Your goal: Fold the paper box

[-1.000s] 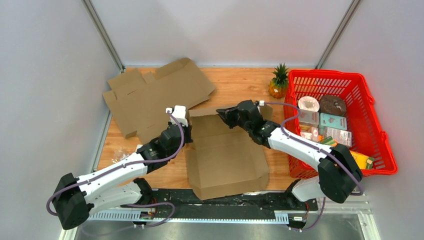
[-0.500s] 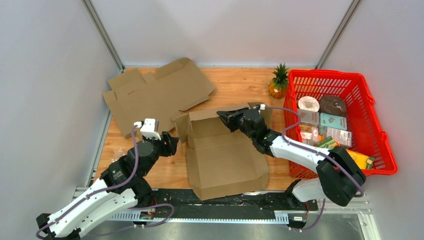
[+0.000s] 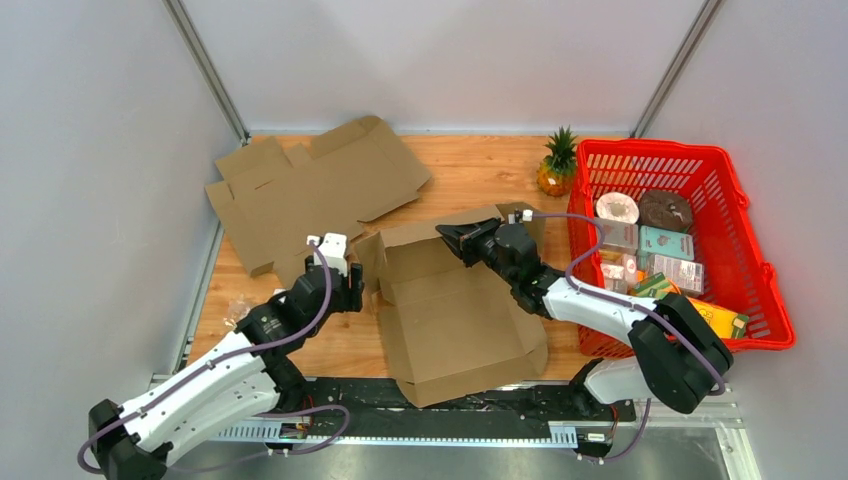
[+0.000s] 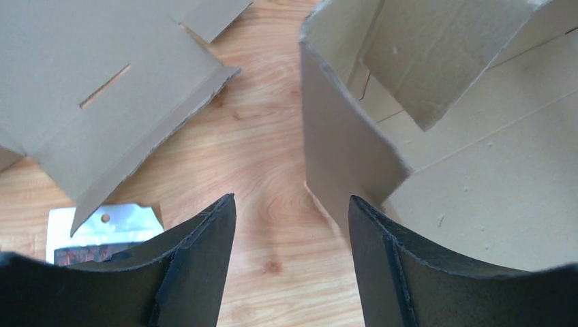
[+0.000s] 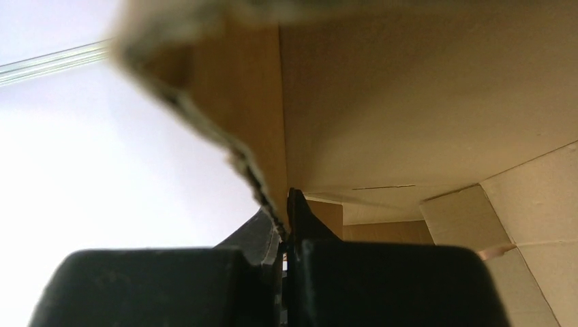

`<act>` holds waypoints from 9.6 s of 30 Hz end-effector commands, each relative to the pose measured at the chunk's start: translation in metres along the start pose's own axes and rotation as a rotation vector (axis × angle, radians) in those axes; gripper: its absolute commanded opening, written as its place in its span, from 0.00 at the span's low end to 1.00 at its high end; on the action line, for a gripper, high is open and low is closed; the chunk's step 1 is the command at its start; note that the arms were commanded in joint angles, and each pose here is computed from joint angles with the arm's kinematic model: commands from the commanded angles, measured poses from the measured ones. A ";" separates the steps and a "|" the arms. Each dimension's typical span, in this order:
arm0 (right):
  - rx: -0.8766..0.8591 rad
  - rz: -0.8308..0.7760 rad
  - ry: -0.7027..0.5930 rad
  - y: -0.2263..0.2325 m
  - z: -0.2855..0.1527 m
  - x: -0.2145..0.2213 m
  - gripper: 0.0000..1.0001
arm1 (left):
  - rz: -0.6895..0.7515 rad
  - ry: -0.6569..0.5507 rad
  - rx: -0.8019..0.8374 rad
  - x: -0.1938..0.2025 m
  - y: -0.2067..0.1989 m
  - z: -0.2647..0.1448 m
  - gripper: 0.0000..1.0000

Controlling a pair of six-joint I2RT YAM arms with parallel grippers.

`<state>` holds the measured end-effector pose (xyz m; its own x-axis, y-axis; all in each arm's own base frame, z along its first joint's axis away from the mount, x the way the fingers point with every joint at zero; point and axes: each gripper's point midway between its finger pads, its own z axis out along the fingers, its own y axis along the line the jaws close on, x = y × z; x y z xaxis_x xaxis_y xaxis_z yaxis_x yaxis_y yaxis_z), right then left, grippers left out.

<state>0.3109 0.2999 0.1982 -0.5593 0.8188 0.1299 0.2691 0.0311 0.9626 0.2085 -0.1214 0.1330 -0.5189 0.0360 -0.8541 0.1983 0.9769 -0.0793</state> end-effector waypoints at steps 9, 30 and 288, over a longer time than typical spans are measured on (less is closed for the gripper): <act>0.004 0.000 0.028 -0.006 -0.002 0.002 0.00 | 0.080 -0.104 0.217 -0.059 -0.060 0.017 0.67; 0.048 -0.105 -0.012 -0.016 -0.006 0.004 0.00 | -0.025 -0.150 0.291 -0.042 -0.075 0.029 0.56; 0.309 -1.360 -0.258 -0.107 -0.046 -0.093 0.00 | -0.363 -0.273 -0.363 -0.011 0.004 0.050 0.00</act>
<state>0.2771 0.1803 0.0690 -0.4627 0.0703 -0.8837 -0.1734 0.9704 0.1680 0.2493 -0.1210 0.0972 -0.3180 -0.2407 -0.9170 -0.2674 0.9508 -0.1568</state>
